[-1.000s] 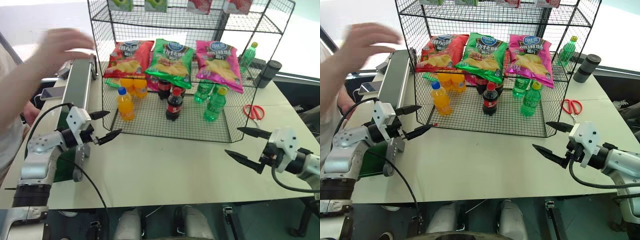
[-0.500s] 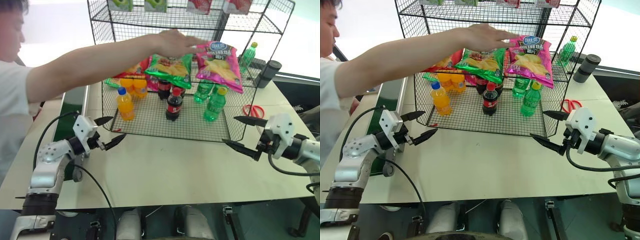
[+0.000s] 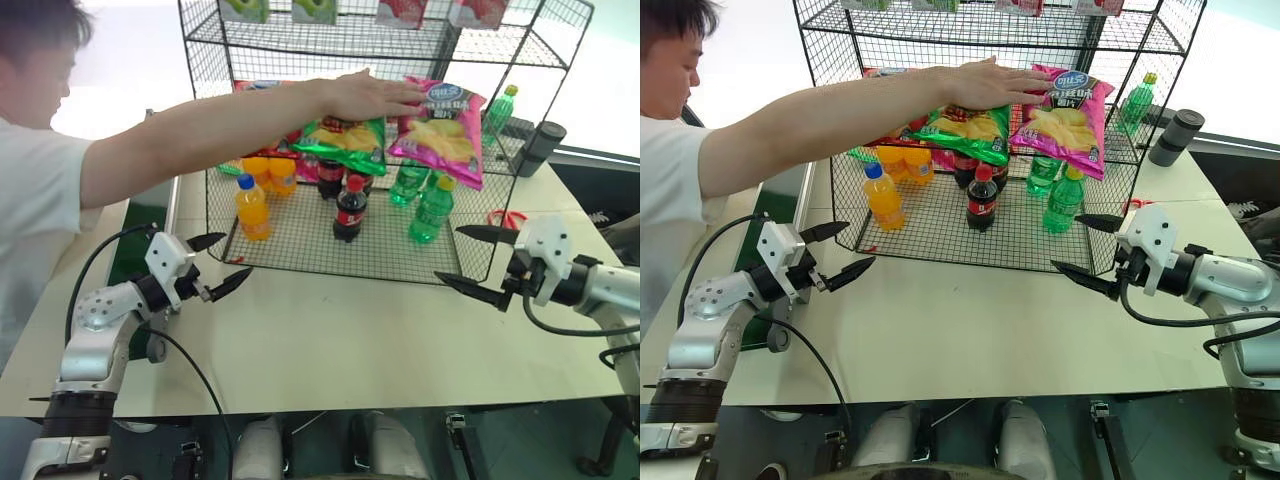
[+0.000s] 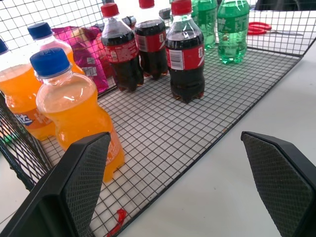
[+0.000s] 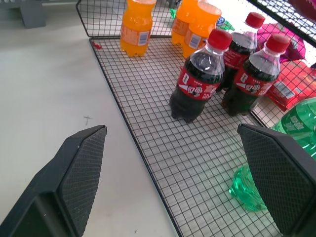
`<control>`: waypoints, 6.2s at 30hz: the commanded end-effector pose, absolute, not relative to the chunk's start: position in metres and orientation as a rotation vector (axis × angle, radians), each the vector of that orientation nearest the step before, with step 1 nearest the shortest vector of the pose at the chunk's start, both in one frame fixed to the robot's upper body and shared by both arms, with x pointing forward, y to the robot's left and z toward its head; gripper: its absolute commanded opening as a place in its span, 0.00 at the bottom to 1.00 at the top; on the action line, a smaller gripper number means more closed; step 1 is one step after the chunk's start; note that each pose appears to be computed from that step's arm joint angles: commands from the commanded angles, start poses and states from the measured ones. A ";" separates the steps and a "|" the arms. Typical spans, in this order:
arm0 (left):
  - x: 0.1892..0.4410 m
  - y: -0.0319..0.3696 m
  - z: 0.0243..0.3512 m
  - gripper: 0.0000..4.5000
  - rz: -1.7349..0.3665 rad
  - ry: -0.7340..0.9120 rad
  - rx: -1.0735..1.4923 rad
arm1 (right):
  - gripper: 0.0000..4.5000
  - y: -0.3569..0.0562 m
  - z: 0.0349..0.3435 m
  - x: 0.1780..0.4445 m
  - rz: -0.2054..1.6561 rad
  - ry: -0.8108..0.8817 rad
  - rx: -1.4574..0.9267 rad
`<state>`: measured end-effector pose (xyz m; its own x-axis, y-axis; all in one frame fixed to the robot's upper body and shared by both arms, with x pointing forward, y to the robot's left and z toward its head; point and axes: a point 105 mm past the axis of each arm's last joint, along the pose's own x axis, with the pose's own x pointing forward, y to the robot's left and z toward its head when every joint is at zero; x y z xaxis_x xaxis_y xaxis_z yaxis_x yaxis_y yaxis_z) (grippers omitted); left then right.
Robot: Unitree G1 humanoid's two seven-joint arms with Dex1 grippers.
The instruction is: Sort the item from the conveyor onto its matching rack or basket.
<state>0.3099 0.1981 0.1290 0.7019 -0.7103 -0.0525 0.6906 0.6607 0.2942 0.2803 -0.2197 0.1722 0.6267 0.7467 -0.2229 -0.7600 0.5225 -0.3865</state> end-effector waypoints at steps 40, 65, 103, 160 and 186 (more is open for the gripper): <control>0.307 0.215 0.150 1.00 -0.699 -0.141 0.327 | 0.98 -0.205 0.170 0.285 0.986 -0.011 -0.545; 0.271 0.249 0.147 1.00 -0.562 -0.074 0.404 | 0.98 -0.156 0.171 0.295 1.217 -0.064 -0.334; 0.226 0.333 0.160 1.00 -0.112 0.049 1.344 | 0.98 -0.073 0.155 0.305 1.326 -0.232 -0.139; 0.258 0.338 0.117 1.00 -0.136 0.081 1.328 | 0.98 -0.061 0.184 0.284 1.417 -0.271 -0.045; 0.243 0.265 0.217 0.01 -0.562 -0.242 0.185 | 1.00 -0.077 0.181 0.293 1.336 -0.239 -0.144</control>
